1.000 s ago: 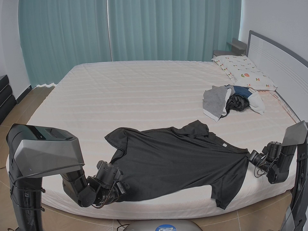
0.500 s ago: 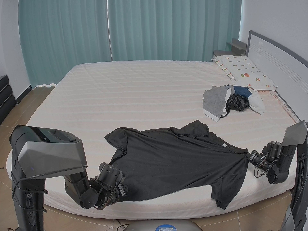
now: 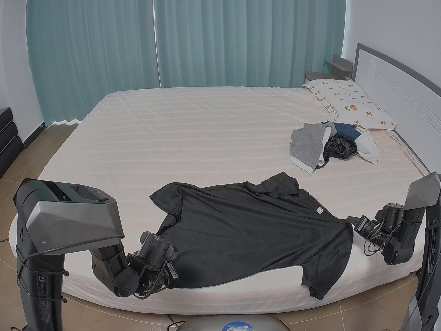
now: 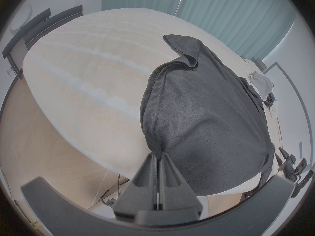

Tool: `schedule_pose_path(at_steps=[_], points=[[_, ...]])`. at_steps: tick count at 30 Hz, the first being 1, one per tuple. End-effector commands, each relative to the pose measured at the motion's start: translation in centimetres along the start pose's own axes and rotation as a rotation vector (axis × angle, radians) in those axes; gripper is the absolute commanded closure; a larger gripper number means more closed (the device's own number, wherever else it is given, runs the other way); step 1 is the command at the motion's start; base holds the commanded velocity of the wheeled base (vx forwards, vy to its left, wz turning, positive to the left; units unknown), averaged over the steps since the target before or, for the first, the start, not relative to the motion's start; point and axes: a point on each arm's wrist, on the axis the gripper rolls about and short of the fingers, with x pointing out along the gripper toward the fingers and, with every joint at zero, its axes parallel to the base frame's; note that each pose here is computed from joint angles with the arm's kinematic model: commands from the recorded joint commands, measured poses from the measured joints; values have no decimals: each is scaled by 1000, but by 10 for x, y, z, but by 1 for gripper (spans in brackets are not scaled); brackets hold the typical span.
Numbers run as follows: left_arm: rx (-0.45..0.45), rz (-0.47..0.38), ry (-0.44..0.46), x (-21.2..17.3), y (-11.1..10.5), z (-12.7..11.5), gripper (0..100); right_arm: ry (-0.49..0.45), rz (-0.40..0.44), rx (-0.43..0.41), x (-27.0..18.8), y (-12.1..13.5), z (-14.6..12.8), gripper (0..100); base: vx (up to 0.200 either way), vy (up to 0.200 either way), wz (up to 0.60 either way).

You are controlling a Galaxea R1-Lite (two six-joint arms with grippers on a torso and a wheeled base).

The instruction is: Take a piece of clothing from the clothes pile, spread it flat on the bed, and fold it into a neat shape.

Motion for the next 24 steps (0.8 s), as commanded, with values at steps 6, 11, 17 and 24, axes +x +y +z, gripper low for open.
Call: schedule_pose_path(at_steps=[6,11,17,24], points=[[-76,-18,-60,-19,9,28,100,82,110,-21,-38,38,11,0,0,0,0],[-107,-8,-79,-22,18,38,100,167,100,-20,-40,41,-3,0,0,0,0],[-108,3,-94,-24,24,46,100,289,55,-103,-60,28,-28,0,0,0,0],[-109,4,-93,-23,24,47,100,386,76,-142,-64,17,-54,0,0,0,0]])
